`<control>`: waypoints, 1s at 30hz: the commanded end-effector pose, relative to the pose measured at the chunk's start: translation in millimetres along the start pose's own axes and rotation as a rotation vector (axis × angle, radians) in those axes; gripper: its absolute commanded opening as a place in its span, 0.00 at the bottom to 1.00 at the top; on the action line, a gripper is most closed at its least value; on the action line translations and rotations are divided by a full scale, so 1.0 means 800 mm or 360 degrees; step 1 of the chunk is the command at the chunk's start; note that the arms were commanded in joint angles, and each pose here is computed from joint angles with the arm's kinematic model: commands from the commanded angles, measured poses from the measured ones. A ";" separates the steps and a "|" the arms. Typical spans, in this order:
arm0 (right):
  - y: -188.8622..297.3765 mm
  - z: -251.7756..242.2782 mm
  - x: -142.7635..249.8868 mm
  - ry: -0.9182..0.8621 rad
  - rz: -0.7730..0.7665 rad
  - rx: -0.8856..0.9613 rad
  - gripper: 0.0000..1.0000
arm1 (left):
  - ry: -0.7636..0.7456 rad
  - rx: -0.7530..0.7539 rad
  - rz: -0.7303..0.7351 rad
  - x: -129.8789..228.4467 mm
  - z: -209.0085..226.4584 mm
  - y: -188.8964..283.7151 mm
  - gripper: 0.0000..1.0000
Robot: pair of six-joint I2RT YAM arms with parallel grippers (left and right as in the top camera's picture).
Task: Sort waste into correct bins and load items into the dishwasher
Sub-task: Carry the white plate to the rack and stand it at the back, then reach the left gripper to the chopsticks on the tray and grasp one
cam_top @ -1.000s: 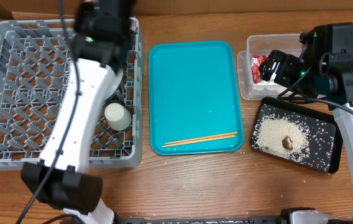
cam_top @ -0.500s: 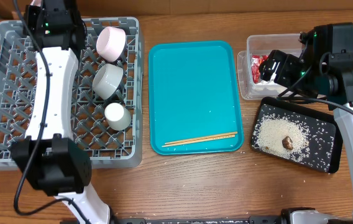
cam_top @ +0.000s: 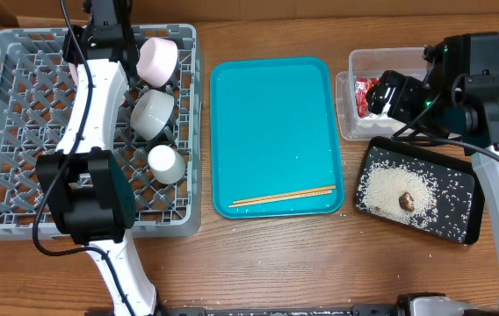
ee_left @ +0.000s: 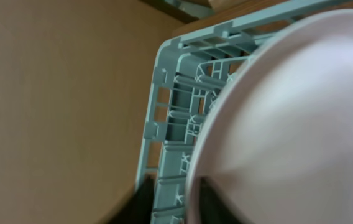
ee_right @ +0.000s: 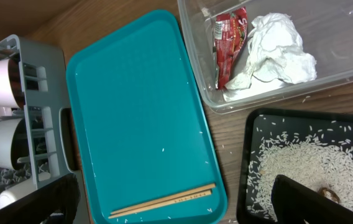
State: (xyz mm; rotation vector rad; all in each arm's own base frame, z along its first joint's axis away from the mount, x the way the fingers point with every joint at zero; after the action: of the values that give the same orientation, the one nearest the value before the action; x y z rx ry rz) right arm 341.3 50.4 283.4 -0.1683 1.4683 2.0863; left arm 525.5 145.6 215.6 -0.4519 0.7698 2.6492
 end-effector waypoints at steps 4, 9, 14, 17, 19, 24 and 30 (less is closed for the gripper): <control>0.002 0.002 -0.005 0.0000 -0.0019 -0.0008 1.00 | 0.0150 -0.0011 -0.0045 -0.012 -0.001 0.016 0.72; 0.002 0.002 -0.005 0.0001 -0.0019 -0.0009 1.00 | 0.0249 0.0017 -0.0174 -0.038 0.017 0.070 0.87; 0.002 0.002 -0.005 0.0000 -0.0018 -0.0009 1.00 | 0.0104 0.0260 -0.0456 -0.066 0.025 0.185 0.89; 0.002 0.002 -0.005 0.0000 -0.0018 -0.0009 1.00 | -0.0183 0.0663 -0.0741 -0.073 -0.018 0.278 0.89; 0.002 0.002 -0.005 0.0000 -0.0018 -0.0009 1.00 | -0.0397 0.1014 -0.0921 -0.066 -0.062 0.338 0.90; 0.002 0.002 -0.005 0.0000 -0.0018 -0.0009 1.00 | -0.0915 0.1811 -0.1071 -0.008 -0.174 0.429 0.90; 0.002 0.002 -0.005 0.0000 -0.0018 -0.0009 1.00 | -0.1363 0.2176 -0.0726 0.066 -0.300 0.417 0.90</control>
State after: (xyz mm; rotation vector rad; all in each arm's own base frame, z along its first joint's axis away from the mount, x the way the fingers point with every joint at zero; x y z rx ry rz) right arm 341.2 50.5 283.4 -0.1690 1.4686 2.0867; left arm 411.3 -208.5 222.9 0.4616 1.4430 1.3537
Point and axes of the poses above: each gripper's point midway between its finger pads, its own y axis back along the fingers, its own z axis along the line the jaws close on, x = y × z, the point moved 2 cm from there along y, back along the fingers, and after that the axes turned 1 degree about -y, right-handed, at the moved point
